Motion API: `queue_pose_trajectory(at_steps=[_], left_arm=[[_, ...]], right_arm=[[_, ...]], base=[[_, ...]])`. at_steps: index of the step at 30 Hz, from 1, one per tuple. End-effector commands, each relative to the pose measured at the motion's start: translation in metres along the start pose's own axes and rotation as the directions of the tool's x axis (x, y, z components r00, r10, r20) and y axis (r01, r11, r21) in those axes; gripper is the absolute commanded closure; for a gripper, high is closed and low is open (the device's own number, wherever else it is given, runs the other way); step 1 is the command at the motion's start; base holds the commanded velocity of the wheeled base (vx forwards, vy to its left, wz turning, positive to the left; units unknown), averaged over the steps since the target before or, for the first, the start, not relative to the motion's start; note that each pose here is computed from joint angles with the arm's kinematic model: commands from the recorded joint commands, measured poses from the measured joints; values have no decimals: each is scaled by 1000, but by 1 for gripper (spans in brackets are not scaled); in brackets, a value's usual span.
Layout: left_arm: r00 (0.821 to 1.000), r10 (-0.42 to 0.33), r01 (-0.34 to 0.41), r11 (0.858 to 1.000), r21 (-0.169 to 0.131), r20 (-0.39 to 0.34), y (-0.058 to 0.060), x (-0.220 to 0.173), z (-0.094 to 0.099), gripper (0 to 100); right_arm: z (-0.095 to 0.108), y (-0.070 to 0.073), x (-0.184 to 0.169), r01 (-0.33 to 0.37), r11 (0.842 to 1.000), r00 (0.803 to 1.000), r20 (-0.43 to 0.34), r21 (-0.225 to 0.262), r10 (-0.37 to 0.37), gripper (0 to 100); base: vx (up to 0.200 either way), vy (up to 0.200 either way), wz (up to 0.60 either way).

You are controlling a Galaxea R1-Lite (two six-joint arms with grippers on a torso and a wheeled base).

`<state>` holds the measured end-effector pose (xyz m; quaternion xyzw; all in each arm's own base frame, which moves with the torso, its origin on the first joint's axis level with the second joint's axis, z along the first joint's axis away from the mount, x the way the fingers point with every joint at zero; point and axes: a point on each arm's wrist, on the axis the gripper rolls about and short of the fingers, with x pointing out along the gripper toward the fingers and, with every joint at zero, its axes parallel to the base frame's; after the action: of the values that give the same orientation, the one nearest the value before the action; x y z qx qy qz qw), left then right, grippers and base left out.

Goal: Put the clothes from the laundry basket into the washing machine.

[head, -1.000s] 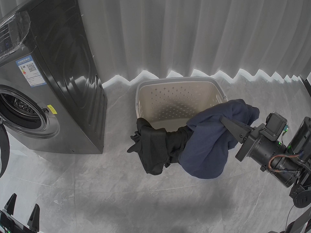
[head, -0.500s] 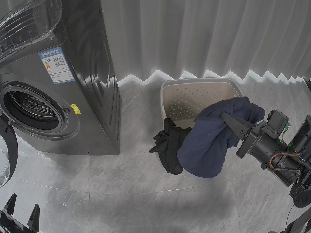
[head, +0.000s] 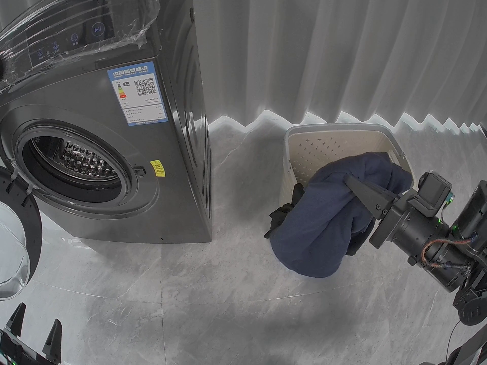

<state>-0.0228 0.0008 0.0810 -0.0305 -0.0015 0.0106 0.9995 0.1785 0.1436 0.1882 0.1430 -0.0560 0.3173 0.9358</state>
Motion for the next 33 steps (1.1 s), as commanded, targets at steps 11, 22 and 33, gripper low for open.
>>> queue_pose_trajectory(at_steps=[11,22,33], left_arm=[[1000,1,-1,1000,0,-5,0,0,-5,0],[1000,1,-1,1000,0,-5,0,0,-5,0],[1000,1,-1,1000,0,-5,0,0,-5,0]], right_arm=[[-1,0,0,3,1000,1000,-2,0,-3,100],[-1,0,0,3,1000,1000,-5,0,-3,100],[-1,0,0,3,1000,1000,-3,0,-3,100]], base=[[-200,0,0],[-91,0,0],[0,200,0]])
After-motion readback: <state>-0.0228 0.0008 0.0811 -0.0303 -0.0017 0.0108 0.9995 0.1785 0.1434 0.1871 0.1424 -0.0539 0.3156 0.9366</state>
